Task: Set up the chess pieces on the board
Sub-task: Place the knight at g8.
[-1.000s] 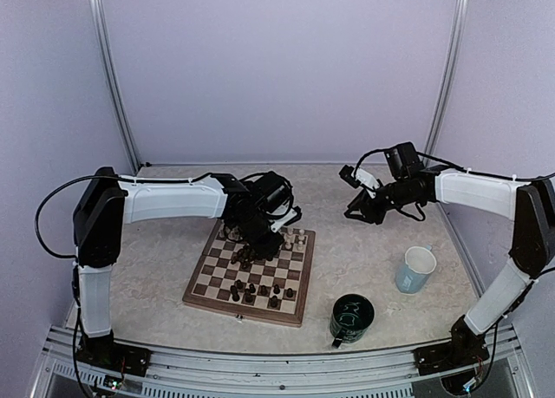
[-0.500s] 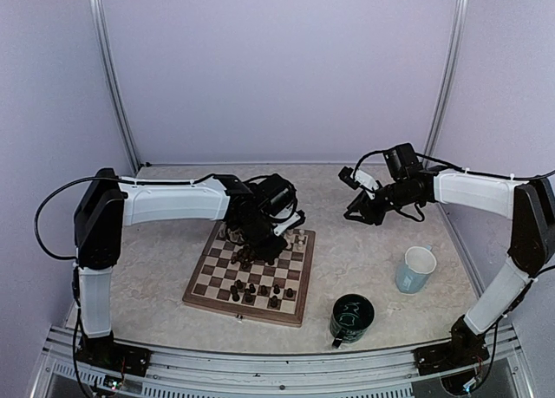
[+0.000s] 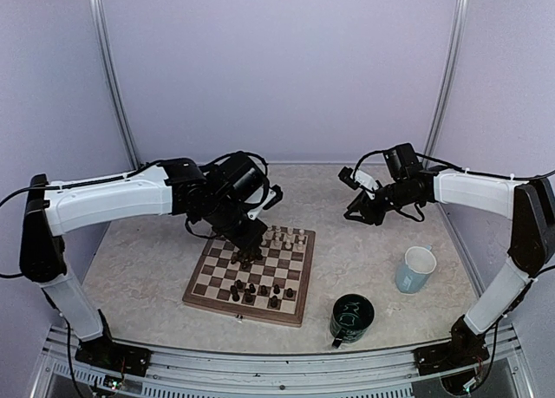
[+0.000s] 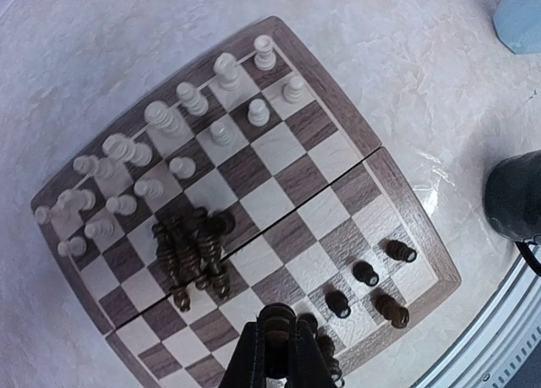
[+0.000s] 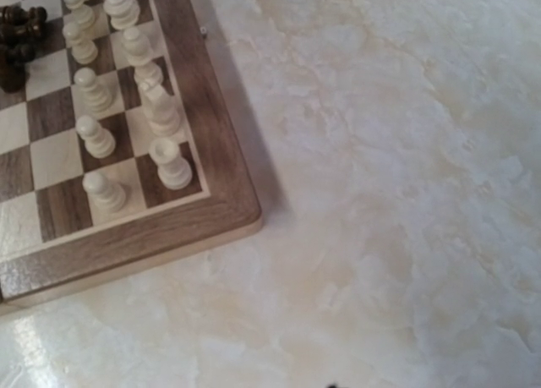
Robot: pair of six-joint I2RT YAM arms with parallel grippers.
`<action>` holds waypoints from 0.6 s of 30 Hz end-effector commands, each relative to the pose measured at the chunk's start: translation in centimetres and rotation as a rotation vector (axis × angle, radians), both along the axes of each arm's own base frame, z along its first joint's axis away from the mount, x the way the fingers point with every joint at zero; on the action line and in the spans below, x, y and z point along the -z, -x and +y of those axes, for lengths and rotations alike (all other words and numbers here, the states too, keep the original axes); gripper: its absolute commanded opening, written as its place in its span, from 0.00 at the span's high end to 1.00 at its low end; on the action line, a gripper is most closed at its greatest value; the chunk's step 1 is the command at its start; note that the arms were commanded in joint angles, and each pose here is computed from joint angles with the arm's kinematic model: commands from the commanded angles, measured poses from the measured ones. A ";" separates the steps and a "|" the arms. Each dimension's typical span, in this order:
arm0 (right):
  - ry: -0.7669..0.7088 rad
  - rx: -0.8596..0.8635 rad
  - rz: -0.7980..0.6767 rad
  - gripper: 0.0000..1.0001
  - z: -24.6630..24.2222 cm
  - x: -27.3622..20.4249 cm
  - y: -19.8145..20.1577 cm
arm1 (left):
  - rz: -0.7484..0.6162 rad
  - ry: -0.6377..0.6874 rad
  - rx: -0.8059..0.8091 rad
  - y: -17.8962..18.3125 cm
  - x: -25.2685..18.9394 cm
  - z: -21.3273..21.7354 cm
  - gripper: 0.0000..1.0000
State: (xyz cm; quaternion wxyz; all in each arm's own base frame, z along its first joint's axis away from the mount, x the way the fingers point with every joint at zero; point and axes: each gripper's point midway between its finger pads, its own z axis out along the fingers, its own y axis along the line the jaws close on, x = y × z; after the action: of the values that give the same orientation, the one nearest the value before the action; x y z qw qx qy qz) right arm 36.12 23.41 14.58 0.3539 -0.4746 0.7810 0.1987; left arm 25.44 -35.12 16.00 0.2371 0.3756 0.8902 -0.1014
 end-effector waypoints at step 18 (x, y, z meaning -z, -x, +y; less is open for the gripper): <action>0.005 -0.021 0.024 0.72 0.3 0.8 0.4 | 0.163 -0.035 -0.309 5.8 5.6 9.6 0.97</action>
State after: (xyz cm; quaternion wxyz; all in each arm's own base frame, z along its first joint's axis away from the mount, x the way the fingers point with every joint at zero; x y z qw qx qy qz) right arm 36.13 23.44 14.09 0.3489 -0.4773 0.7816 0.1990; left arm 19.16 -25.04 10.19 0.1561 0.2435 0.9554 -0.0596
